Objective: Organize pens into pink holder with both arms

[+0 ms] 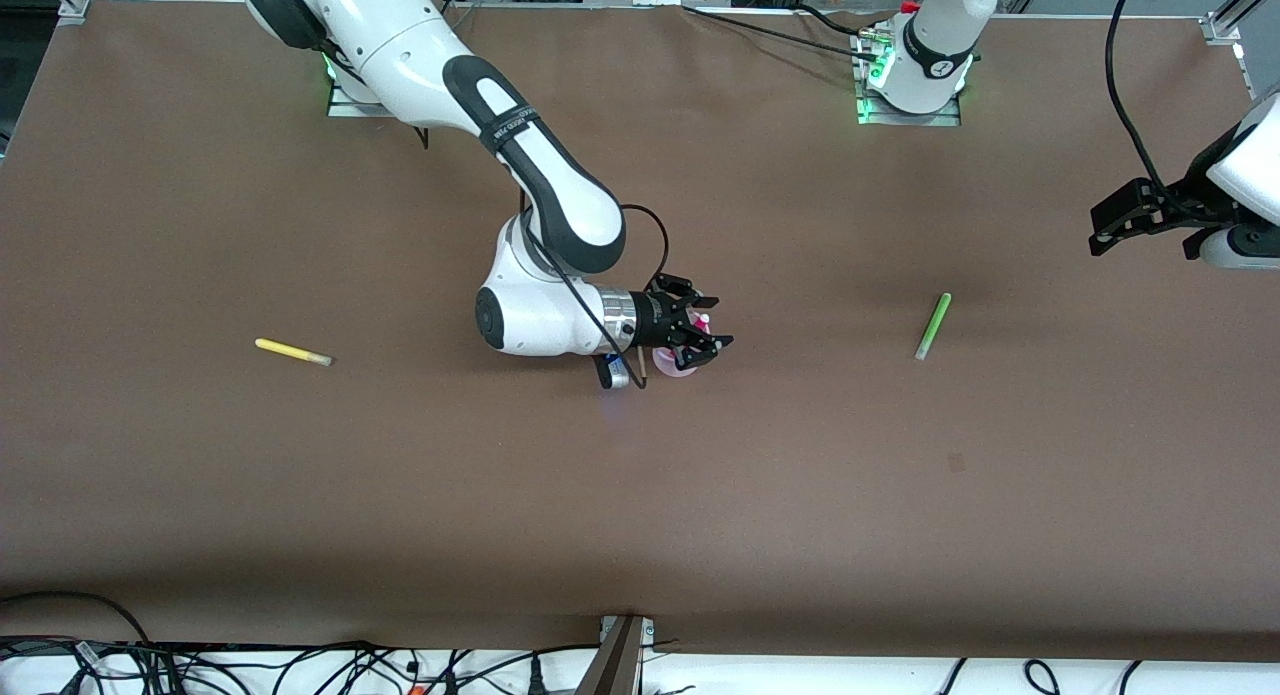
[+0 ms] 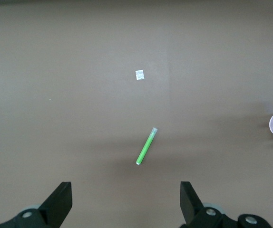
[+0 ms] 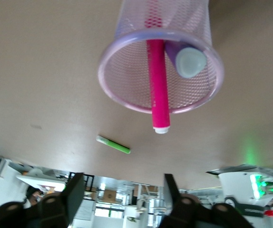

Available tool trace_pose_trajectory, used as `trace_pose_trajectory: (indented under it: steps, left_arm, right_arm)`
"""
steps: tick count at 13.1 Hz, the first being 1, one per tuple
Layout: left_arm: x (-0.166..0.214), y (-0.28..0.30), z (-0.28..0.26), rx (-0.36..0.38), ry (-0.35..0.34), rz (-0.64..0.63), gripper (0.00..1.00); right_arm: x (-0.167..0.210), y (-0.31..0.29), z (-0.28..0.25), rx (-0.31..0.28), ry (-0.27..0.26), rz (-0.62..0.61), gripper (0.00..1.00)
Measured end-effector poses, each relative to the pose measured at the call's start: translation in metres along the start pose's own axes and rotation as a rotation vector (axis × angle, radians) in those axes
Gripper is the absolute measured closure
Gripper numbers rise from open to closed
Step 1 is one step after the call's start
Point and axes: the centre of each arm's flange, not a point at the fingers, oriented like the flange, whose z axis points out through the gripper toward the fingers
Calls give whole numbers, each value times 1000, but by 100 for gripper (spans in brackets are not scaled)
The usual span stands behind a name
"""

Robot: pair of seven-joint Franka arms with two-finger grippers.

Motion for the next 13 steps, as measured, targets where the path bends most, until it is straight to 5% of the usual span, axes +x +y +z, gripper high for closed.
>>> trace_pose_trajectory:
  steps: [2,6,9,13]
  left_arm:
    - [0,-1,0,0,0,-1,0]
    - [0,-3,0,0,-1,-4,0]
    - [0,-4,0,0,-1,-6,0]
    - [0,-4,0,0,-1,-7,0]
  right_arm:
    - [-7,-2,-15,-37,42,-97,1]
    - [-8,-11,-80,-137,197,-287,0]
    - [-7,-17,-145,-177,231,-433,0]
    - [-13,-8,-242,-307,306,-641,0]
